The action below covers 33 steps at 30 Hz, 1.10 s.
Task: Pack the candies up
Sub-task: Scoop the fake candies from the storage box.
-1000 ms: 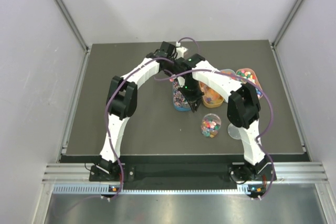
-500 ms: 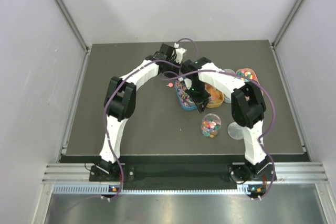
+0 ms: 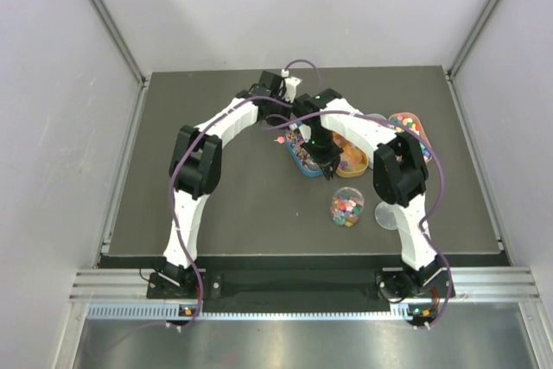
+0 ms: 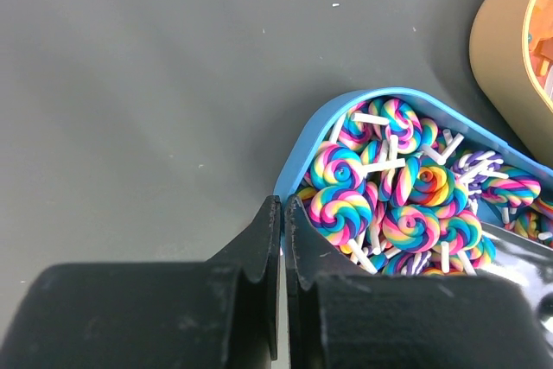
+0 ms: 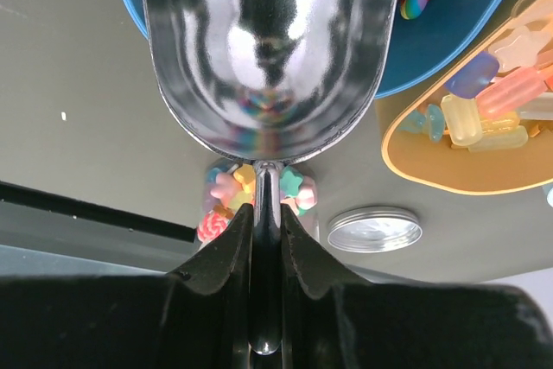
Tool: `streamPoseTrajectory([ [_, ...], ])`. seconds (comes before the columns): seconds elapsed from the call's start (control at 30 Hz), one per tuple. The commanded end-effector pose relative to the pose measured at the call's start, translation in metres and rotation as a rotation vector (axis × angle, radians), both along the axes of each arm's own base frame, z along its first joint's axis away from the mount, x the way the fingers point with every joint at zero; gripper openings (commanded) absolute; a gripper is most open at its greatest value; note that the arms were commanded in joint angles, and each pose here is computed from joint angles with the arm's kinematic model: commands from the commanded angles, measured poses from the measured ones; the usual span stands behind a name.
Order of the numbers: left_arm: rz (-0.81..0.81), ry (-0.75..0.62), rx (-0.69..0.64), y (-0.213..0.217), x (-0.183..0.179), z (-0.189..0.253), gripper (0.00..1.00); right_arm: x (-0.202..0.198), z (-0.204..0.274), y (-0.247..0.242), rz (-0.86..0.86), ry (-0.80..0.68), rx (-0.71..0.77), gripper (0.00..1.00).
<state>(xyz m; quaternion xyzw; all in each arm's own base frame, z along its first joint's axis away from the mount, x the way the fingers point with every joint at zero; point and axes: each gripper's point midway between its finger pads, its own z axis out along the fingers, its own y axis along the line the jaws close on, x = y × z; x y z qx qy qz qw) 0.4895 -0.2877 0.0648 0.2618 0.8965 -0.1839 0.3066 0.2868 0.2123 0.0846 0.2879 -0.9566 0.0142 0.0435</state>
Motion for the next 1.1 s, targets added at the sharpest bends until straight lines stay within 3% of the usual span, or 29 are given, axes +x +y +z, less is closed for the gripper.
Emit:
streamPoseTrajectory([
  [0.0, -0.011, 0.133, 0.059, 0.007, -0.033, -0.032, 0.00, 0.027, -0.003, 0.039, 0.057, -0.106, 0.146, 0.00],
  [0.2, -0.029, 0.128, 0.060, 0.005, -0.030, -0.033, 0.00, 0.029, 0.014, 0.030, 0.110, -0.124, 0.200, 0.00],
  [0.4, -0.039, 0.136, 0.049, 0.004, -0.030, -0.032, 0.00, 0.022, -0.018, 0.003, 0.116, -0.071, 0.178, 0.00],
  [0.8, -0.031, 0.116, 0.056, 0.006, -0.025, -0.028, 0.00, 0.024, -0.033, -0.007, 0.044, -0.122, 0.198, 0.00],
  [1.07, -0.037, 0.122, 0.041, 0.010, -0.026, -0.027, 0.00, 0.051, -0.023, -0.008, 0.015, -0.250, 0.260, 0.00],
])
